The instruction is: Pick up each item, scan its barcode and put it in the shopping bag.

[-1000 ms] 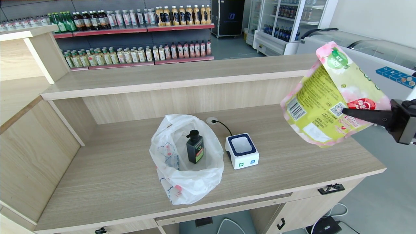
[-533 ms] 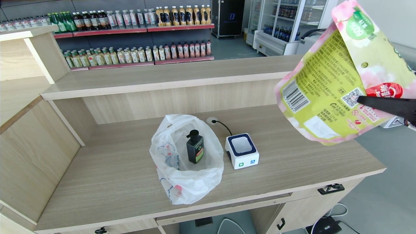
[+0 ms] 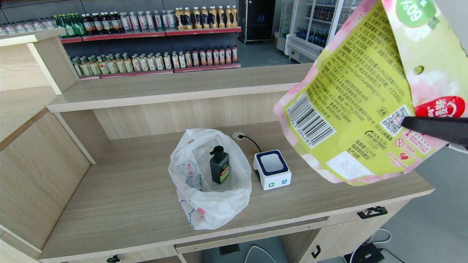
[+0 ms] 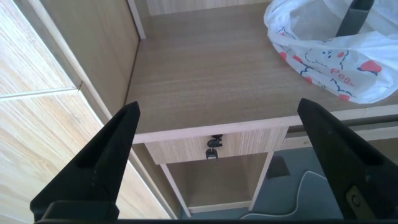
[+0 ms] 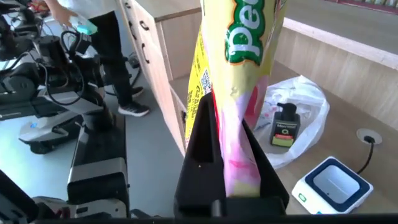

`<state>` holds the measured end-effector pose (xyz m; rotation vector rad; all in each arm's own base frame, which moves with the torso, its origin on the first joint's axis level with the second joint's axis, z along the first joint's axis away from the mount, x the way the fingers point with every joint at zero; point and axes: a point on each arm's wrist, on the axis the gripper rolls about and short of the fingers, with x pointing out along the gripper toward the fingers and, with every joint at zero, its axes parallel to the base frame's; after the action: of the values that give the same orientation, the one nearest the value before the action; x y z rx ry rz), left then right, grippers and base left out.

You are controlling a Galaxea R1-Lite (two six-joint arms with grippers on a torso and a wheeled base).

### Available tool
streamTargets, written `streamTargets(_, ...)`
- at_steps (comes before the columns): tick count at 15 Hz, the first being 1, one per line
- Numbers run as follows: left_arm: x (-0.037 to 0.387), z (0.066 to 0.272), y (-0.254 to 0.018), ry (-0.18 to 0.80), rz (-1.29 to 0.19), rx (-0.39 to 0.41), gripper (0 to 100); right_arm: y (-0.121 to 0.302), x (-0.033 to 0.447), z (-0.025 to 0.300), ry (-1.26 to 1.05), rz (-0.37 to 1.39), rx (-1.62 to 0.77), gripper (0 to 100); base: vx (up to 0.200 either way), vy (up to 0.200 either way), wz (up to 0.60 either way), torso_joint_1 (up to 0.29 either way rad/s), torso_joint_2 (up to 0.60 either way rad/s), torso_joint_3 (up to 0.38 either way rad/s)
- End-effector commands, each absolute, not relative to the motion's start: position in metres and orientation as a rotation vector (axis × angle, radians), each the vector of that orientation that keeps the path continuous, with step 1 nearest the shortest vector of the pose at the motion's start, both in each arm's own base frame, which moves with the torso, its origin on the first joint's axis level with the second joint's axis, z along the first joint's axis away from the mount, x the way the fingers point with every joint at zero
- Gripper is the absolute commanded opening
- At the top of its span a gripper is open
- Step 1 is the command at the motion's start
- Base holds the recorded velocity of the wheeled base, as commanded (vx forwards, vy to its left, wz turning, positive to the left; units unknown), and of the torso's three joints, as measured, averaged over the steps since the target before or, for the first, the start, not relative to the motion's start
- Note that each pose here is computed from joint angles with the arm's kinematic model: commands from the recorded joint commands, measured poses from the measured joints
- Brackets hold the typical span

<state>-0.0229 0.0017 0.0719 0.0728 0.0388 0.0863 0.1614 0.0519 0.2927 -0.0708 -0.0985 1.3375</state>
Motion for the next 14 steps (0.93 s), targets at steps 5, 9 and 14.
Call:
streamTargets(5, -0.023, 0.072, 0.002, 0.038, 0.086, 0.072, 100, 0.078, 0.153, 0.307, -0.114, 1.283, -0.024, 0, 0.0, 0.0, 0.0, 0.0, 0.0, 0.0)
streamTargets(9, -0.023, 0.072, 0.002, 0.038, 0.086, 0.072, 100, 0.095, 0.131, 0.317, -0.118, 1.428, -0.017, 0, 0.0, 0.0, 0.0, 0.0, 0.0, 0.0)
streamTargets(14, -0.023, 0.072, 0.002, 0.038, 0.086, 0.072, 100, 0.094, 0.118, 0.332, -0.149, 1.461, -0.02, 0, 0.0, 0.0, 0.0, 0.0, 0.0, 0.0)
